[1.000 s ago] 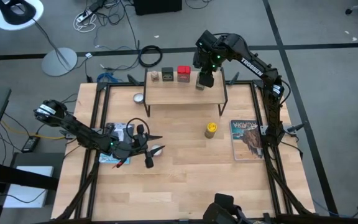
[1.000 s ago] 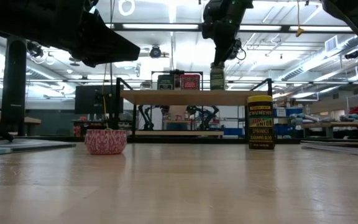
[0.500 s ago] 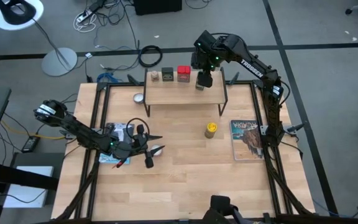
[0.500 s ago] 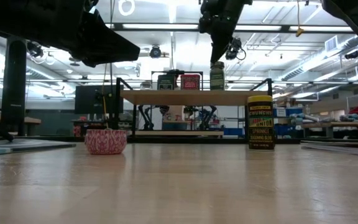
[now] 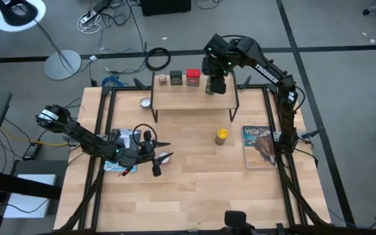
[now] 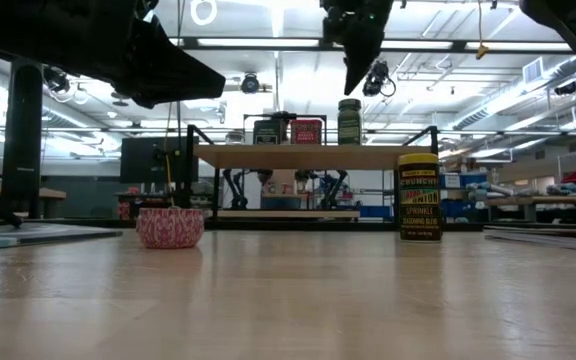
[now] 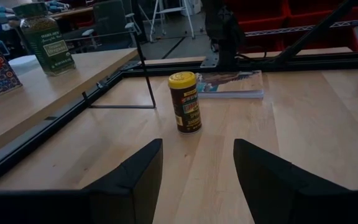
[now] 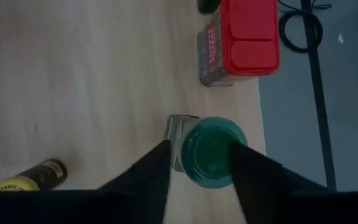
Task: Shelf spices
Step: Put the green seasoning bottle on the shelf
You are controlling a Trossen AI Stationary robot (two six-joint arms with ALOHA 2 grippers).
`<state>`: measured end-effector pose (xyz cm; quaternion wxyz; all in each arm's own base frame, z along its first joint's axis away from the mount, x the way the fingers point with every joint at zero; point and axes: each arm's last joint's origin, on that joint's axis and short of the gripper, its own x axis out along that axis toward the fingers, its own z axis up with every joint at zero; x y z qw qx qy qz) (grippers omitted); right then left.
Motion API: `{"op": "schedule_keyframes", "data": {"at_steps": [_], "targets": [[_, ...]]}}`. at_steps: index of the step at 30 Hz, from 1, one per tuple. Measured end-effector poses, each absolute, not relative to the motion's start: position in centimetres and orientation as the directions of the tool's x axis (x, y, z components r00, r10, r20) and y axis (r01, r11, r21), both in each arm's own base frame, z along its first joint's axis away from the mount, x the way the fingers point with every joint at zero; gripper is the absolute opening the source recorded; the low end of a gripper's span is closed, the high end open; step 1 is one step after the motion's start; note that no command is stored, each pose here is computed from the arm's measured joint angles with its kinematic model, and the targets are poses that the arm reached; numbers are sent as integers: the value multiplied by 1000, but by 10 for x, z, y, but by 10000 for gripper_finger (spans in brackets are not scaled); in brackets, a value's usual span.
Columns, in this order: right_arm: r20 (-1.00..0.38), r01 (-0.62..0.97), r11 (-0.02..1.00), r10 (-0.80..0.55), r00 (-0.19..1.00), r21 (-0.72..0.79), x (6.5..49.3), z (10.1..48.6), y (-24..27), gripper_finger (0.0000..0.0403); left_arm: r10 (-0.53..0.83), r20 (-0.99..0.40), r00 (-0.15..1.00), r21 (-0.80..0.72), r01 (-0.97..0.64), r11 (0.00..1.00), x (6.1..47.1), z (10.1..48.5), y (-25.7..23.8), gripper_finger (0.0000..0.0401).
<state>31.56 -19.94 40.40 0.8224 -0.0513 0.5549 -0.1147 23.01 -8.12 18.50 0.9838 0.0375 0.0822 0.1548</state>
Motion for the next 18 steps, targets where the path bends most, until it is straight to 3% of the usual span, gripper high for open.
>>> {"op": "schedule_keyframes", "data": {"at_steps": [7, 18], "targets": [[-919, 80, 984, -177, 353, -159, 314, 404, -190, 13, 311, -150, 939, 99, -298, 949, 230, 185, -81, 202], [-961, 113, 984, -161, 226, -139, 314, 377, -197, 1, 311, -150, 939, 97, -299, 949, 230, 185, -81, 202]]}}
